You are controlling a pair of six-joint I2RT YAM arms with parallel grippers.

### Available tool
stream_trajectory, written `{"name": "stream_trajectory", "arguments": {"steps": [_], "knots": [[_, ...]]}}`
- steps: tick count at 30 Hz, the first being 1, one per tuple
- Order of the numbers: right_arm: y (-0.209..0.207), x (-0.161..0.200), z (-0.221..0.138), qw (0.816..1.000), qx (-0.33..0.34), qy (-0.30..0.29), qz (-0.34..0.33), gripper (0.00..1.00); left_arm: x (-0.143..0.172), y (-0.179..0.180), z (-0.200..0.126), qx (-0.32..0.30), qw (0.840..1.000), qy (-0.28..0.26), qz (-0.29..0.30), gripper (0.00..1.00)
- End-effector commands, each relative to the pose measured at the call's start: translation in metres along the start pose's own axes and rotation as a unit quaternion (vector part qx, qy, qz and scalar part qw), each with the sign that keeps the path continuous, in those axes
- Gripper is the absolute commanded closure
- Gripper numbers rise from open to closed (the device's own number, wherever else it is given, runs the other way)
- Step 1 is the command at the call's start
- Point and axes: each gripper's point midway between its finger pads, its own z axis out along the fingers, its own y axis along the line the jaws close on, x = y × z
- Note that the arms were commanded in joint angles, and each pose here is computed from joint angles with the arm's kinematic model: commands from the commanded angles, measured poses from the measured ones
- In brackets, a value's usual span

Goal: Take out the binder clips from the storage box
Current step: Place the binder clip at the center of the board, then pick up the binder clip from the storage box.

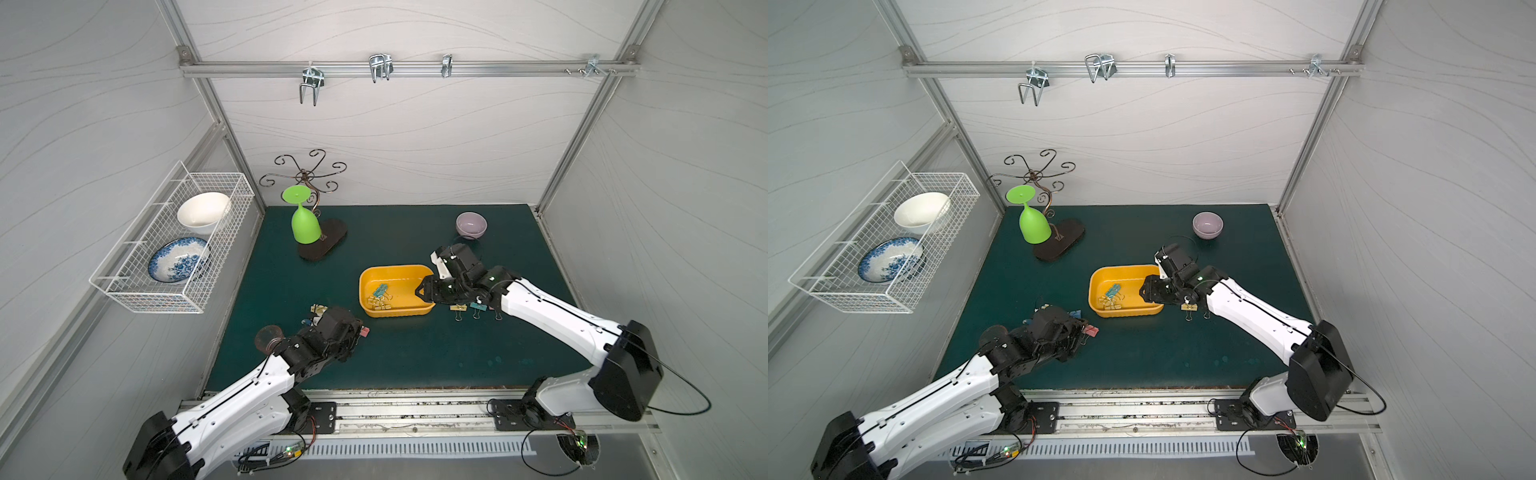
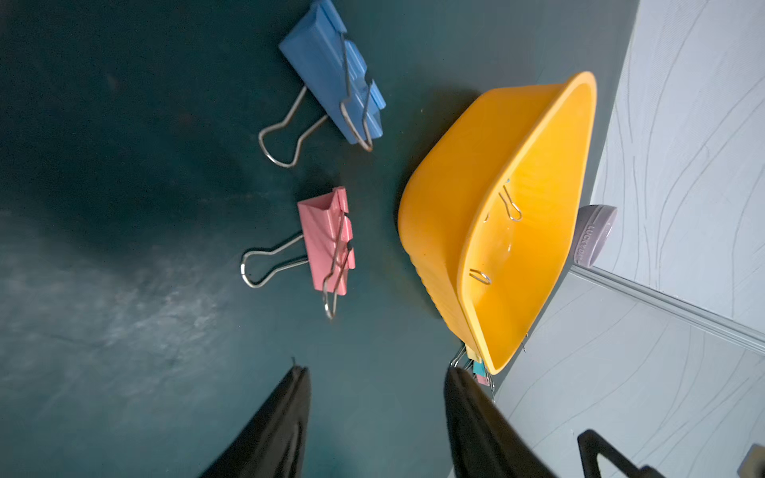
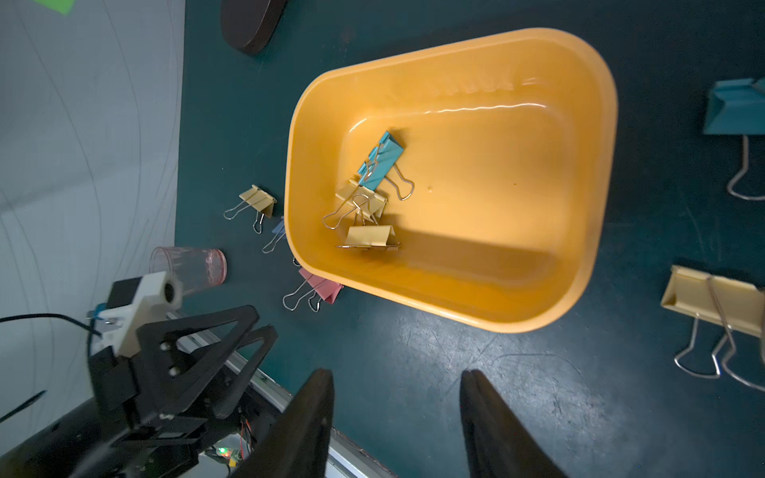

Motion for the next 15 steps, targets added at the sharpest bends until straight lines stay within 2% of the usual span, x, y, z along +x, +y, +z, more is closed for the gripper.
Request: {"name": "stream_trajectory", "arguments": {"steps": [1, 4, 8, 11, 15], "knots": [[0.007, 0.010, 0.019, 0.999, 0.017, 0.037, -0.034, 0.47, -0.020, 0.020, -0.014, -0.025, 0.998, -0.044, 0.039, 0.39], [0.008, 0.008, 0.040, 0.998, 0.032, 0.046, -0.024, 0.48, -0.027, -0.005, -0.024, 0.037, 0.991, -0.060, 0.116, 0.40], [0.008, -0.001, 0.068, 0.998, 0.039, 0.053, 0.015, 0.50, -0.034, -0.039, -0.043, 0.076, 0.973, -0.080, 0.203, 0.45], [0.012, -0.011, 0.087, 0.997, 0.037, 0.057, 0.039, 0.51, -0.028, -0.062, -0.045, 0.089, 0.958, -0.054, 0.268, 0.43], [0.015, -0.025, 0.111, 0.994, 0.024, 0.063, 0.082, 0.55, -0.020, -0.076, -0.042, 0.077, 0.941, -0.009, 0.328, 0.42]]}}
